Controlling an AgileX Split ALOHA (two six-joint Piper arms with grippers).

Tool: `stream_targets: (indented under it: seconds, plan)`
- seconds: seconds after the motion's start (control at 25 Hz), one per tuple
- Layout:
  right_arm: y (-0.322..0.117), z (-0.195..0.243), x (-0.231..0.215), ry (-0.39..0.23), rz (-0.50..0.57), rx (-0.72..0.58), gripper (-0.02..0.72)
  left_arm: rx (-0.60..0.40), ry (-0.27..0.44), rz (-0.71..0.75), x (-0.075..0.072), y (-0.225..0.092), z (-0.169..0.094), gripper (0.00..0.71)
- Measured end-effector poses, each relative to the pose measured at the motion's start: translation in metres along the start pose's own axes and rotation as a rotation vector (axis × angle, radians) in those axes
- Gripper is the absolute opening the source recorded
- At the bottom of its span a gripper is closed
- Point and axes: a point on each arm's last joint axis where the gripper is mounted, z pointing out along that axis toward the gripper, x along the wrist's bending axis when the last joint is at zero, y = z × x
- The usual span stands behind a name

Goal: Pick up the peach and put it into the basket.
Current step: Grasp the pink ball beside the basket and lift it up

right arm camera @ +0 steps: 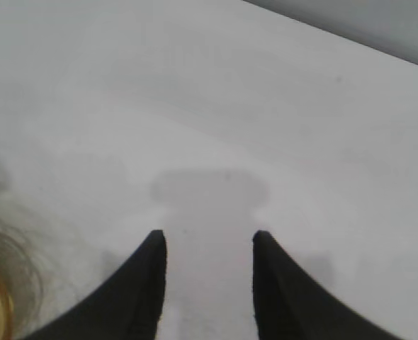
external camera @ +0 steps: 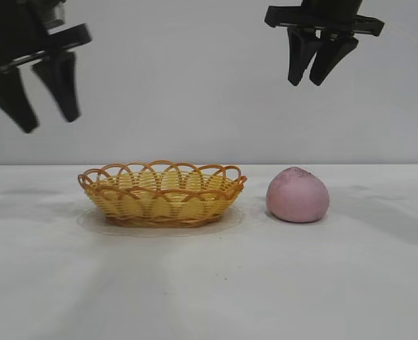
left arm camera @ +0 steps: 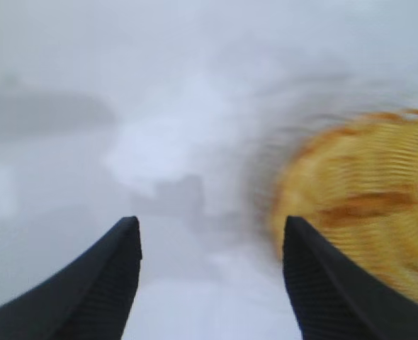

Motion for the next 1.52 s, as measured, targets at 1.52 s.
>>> stream_targets:
  seconds: [1.52]
  plan:
    - [-0.004,0.012,0.005,0.061,0.001,0.037,0.256,-0.486,0.004,-0.103,-0.008,-0.321,-0.203,0.389]
